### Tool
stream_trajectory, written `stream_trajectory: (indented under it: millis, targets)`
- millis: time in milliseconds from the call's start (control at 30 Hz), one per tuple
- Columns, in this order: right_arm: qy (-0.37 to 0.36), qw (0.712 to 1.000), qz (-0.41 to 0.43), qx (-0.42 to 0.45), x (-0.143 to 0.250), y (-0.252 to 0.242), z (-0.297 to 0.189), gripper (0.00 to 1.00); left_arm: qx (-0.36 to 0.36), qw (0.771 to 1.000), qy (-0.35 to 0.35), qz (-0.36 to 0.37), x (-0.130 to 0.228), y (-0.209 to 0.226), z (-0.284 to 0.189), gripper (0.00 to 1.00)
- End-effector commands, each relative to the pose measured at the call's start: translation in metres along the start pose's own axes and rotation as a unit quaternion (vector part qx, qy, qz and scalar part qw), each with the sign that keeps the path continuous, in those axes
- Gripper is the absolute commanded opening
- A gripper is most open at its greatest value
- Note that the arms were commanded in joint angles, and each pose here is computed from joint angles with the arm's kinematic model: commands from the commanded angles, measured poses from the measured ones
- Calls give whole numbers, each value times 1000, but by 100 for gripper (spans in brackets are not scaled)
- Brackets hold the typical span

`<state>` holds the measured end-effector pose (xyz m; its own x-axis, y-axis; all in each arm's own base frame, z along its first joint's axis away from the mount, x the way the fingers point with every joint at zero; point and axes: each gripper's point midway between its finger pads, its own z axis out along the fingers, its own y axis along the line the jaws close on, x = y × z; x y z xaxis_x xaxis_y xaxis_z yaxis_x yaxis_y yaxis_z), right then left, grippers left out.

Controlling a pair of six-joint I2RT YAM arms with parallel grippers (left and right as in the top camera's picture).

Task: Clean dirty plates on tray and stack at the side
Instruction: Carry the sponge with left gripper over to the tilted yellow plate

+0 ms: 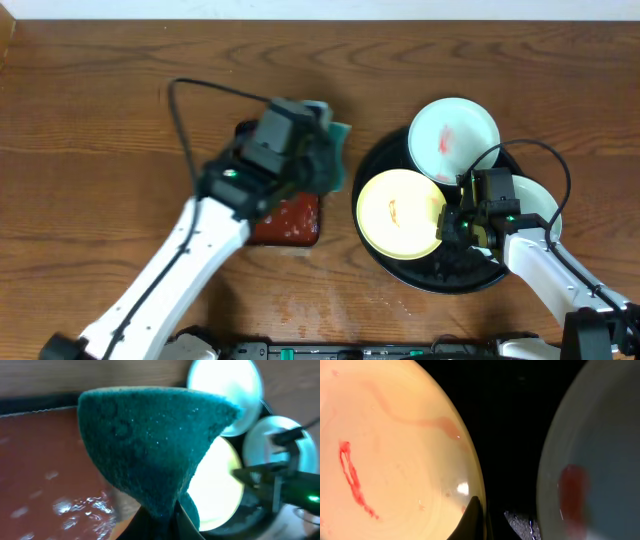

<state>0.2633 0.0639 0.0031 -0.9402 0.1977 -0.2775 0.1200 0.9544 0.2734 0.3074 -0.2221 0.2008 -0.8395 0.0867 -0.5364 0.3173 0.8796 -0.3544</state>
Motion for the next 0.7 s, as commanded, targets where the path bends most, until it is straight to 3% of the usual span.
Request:
stream_trajectory:
  millis: [0,233,367,433,533,667]
  targets:
    - [11,1000,9,-13,4,5,0,1,35,998,53,-11,18,-34,49,7]
    - [9,1000,10,-13,4,5,0,2,160,972,159,-68,64,-93,132,8]
    - [7,1000,10,-14,2,6,0,3,144,967,196,-75,89,-87,158,7]
    - [4,1000,9,-15,1,6,0,4,108,970,201,-79,97,-72,169,7]
    - [2,1000,8,-16,0,7,0,5,-30,979,186,-74,106,-19,179,7]
    - [2,1000,8,-16,0,7,0,6,-166,971,169,-37,106,32,168,8]
